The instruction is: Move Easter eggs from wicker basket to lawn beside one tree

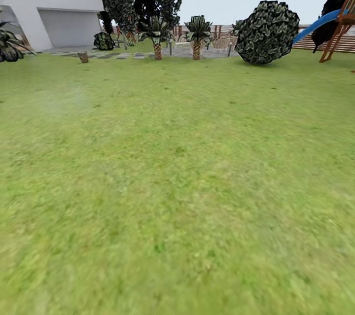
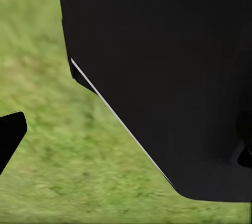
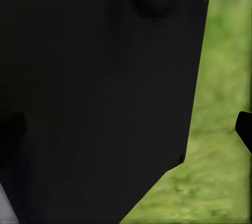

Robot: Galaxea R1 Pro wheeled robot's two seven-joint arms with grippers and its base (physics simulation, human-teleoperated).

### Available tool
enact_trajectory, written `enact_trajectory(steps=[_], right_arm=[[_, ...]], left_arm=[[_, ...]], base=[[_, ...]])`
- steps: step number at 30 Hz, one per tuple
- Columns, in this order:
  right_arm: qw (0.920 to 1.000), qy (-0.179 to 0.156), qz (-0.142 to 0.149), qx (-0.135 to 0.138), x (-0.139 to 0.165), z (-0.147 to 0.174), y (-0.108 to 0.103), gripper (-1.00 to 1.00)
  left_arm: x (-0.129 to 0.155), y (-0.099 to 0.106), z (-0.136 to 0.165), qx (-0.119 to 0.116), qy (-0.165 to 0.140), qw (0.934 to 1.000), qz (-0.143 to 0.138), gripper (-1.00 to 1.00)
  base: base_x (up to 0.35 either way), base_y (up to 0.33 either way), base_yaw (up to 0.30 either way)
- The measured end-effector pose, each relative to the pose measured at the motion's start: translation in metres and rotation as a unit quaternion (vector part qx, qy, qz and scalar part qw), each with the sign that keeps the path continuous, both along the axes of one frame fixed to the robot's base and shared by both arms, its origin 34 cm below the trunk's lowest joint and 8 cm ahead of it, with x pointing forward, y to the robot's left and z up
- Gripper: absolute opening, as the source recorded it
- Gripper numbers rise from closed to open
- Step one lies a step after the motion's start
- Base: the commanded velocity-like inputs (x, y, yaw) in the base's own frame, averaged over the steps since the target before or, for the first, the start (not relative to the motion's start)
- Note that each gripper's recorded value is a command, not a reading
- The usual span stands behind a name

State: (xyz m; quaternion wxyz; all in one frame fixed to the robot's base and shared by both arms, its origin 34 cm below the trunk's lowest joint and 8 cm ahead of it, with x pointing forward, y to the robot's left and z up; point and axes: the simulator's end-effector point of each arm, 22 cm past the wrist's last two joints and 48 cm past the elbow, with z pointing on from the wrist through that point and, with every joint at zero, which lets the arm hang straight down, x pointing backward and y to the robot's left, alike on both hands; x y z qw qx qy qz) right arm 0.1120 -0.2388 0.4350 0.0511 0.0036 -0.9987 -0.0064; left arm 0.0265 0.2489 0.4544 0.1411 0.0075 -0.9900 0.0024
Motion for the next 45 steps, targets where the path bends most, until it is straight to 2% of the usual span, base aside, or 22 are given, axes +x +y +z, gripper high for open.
enact_trajectory(steps=[45], right_arm=[[0.9999,0.013,0.005,0.001,-0.010,0.001,0.000,1.00]], left_arm=[[-0.012,0.000,0.004,0.000,0.017,0.9999,0.000,1.00]], base=[[0.000,0.000,0.251]])
